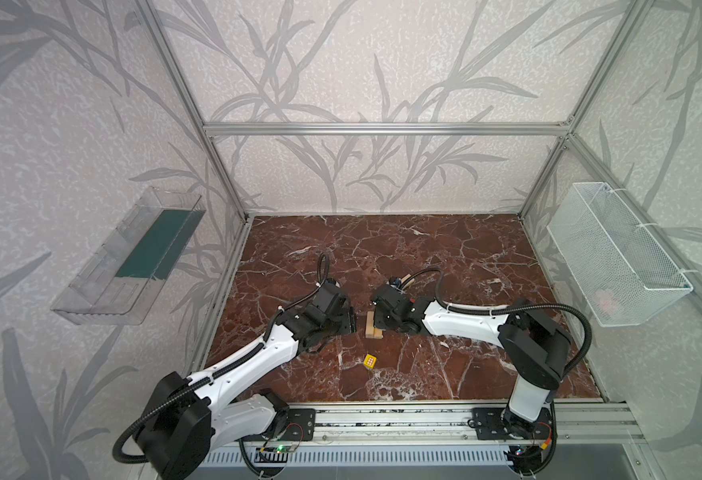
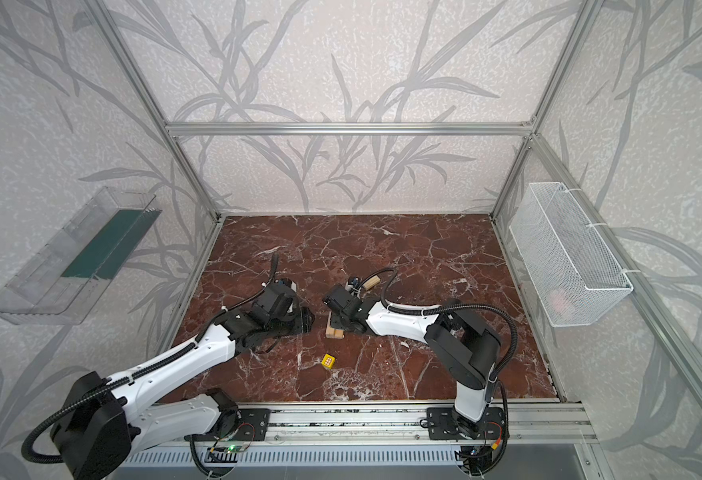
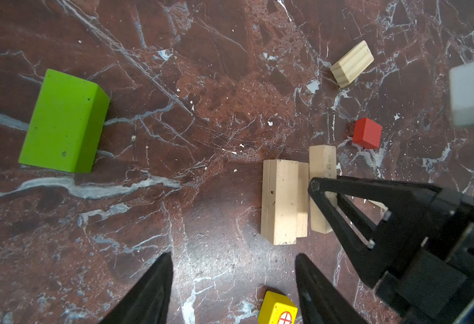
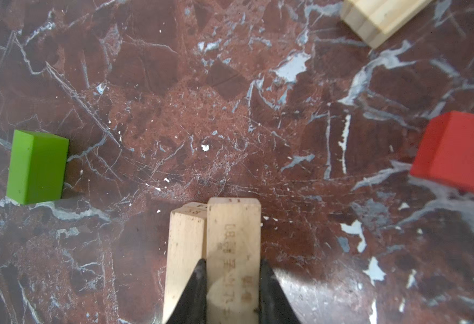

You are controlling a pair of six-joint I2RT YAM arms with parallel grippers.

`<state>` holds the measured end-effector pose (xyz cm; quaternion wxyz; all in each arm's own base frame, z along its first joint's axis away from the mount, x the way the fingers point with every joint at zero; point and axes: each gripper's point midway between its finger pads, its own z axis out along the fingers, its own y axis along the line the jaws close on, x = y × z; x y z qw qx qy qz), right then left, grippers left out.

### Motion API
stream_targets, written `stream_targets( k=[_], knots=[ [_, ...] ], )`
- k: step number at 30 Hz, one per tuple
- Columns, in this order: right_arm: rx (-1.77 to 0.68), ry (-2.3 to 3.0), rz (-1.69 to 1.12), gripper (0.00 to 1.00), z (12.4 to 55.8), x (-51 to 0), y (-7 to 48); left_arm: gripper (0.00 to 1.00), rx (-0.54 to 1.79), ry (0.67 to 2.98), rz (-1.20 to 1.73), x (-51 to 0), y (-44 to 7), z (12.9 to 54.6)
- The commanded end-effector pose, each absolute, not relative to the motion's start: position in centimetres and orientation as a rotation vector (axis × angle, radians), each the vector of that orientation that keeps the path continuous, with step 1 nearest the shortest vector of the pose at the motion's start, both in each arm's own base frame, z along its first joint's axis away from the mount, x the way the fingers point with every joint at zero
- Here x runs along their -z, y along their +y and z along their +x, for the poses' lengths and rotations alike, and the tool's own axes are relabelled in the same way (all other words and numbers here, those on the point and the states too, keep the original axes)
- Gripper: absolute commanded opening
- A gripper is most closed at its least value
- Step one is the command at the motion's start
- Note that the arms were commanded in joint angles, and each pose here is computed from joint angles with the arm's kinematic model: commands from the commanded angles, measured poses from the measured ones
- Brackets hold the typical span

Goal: Build the wood block tower

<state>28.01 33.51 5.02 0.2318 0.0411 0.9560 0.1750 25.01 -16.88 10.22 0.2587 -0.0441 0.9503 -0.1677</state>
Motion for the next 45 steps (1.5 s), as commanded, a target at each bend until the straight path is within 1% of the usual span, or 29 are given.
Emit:
stream_targets(
  k=[1,31,45],
  knots=[
    [-0.497,2.624,0.134,0.24,27.9,-4.4,33.9,0.68,0.427,2.577,-0.146,-9.9,-16.2,25.0],
    [-0.48,2.638,0.14,0.28,26.9,-3.9,33.3,0.68,0.431,2.586,-0.143,-9.6,-16.5,25.1],
    [-0.489,2.631,0.137,0.36,26.7,-4.5,33.4,0.68,0.429,2.588,-0.141,-9.5,-16.5,25.1]
  ],
)
